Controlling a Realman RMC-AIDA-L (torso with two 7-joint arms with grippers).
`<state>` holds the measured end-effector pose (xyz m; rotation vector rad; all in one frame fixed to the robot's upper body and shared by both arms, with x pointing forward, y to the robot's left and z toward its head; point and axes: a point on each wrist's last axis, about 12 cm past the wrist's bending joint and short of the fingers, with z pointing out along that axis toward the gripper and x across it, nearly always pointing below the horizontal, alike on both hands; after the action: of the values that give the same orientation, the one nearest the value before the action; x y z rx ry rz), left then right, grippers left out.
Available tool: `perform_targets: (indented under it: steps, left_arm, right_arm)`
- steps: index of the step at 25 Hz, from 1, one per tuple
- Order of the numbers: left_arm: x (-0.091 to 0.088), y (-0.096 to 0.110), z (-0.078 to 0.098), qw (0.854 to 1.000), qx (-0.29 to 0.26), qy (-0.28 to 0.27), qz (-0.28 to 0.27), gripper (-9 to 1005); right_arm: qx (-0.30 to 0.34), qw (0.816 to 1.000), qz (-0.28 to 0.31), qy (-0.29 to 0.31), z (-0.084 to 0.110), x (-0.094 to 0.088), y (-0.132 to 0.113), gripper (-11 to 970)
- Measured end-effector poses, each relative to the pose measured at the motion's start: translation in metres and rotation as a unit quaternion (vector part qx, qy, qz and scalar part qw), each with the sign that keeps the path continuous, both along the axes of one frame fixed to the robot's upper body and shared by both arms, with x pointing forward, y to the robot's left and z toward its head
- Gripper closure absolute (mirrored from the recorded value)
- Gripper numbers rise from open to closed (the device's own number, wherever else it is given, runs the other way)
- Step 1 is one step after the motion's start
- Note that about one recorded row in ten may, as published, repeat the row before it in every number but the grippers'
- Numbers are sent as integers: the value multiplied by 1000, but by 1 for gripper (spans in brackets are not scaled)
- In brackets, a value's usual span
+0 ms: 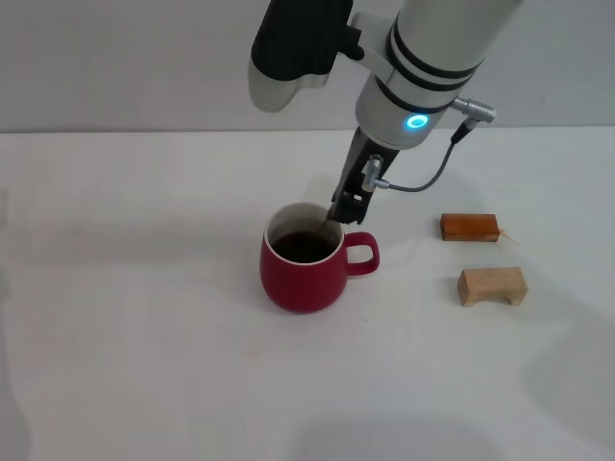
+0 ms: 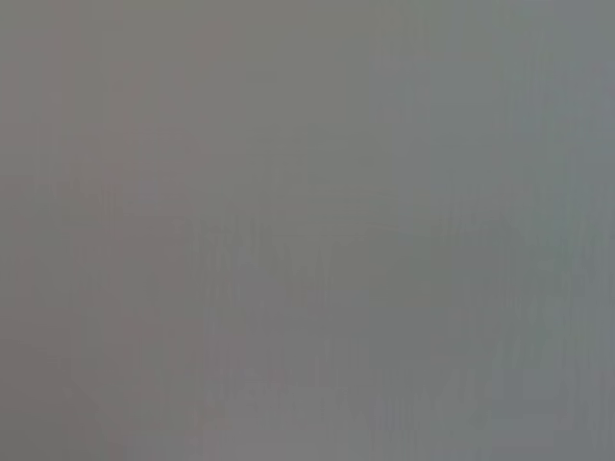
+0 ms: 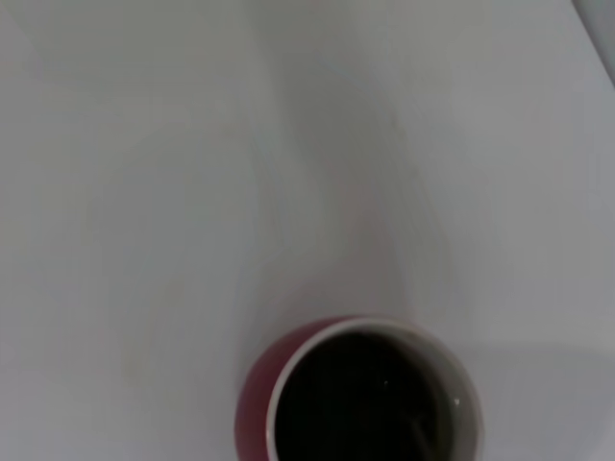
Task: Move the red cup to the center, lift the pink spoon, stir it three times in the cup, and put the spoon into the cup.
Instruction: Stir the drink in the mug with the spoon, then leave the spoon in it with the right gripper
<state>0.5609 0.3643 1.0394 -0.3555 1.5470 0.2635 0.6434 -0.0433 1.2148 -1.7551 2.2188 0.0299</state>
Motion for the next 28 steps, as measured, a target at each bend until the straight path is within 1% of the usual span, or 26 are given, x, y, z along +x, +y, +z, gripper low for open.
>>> perform_targets:
  steps: [4, 8, 16, 23, 28]
  left_arm:
    - [0, -1, 0, 1000, 0, -1, 0, 167]
    - [0, -1, 0, 1000, -1, -1, 0, 167]
    - [-1, -1, 0, 1000, -1, -2, 0, 167]
    - [0, -1, 1, 1000, -1, -4, 0, 167]
    - [1, -1, 1, 1000, -1, -4, -1, 167]
  right_arm:
    - [-13, 1000, 5, 16, 3, -4, -1, 810]
    - [-14, 1000, 12, 25, 7, -8, 1, 811]
    - [18, 998, 27, 45, 16, -15, 11, 811]
    - [33, 999, 24, 9, 18, -7, 17, 811]
    - [15, 1000, 11, -14, 17, 0, 15, 812]
